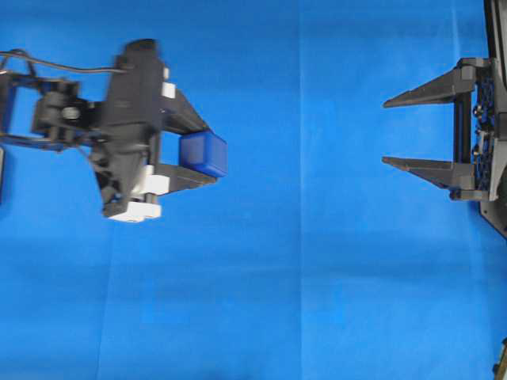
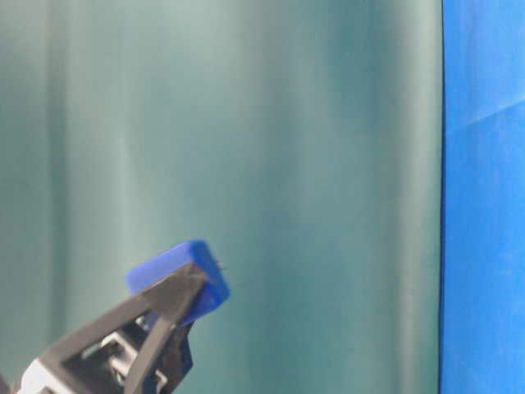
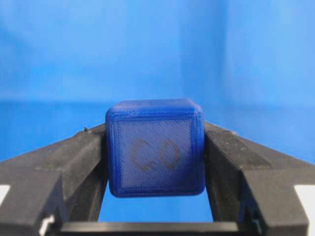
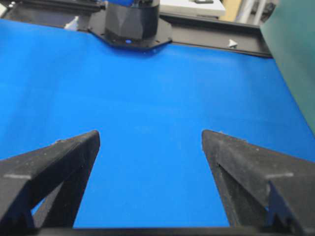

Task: Handover the blue block to the right arm after grasping it with the left arm, then place it in the designated position.
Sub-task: 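Raise the cube and rotate the left gripper toward the right arm, then move the open right gripper toward the cube held by the left gripper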

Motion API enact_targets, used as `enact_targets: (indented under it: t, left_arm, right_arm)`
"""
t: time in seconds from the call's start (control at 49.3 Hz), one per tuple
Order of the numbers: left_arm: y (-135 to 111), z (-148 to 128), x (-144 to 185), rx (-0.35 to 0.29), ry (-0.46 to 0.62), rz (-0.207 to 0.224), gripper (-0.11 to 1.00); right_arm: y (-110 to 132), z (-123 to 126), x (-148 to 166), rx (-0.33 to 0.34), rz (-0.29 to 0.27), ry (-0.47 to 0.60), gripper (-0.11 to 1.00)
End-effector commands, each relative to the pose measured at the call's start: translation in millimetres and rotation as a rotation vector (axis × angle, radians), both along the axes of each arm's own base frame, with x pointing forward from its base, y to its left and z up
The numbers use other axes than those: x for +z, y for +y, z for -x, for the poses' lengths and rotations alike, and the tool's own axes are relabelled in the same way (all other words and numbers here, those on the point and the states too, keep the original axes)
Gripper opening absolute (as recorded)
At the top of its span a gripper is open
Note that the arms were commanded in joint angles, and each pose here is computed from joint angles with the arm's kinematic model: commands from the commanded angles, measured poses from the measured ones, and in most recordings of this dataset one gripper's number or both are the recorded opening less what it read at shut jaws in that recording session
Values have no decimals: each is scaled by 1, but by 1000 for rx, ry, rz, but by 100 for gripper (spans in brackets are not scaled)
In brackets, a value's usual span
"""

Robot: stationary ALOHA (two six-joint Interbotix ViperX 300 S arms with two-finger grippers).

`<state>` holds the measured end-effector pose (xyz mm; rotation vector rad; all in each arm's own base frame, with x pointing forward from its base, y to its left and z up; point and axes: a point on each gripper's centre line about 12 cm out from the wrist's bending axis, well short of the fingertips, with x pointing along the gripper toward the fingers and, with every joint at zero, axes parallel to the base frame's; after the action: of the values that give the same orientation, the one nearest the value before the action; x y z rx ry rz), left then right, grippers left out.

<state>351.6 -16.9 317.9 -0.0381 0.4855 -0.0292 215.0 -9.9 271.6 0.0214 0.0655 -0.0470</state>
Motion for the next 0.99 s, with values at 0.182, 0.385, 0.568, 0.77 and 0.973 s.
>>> enact_targets:
  t: [0.182, 0.385, 0.568, 0.77, 0.973]
  left_arm:
    - [1, 27, 1, -8, -280, 12, 48]
    - [2, 32, -10, -7, -340, 19, 48]
    - [2, 32, -11, -7, -348, 20, 48]
    - [2, 33, -9, -7, -355, 20, 48]
    - [3, 33, -9, -3, -363, 24, 48]
  right_arm:
    - [-1, -3, 12, -2, 0, -34, 96]
    - [-1, -4, 15, -2, 0, -38, 96]
    - [-1, -5, 17, -2, 0, -41, 96]
    - [1, -6, 21, 12, 61, -13, 96]
    - [10, -8, 24, 80, 319, 11, 95]
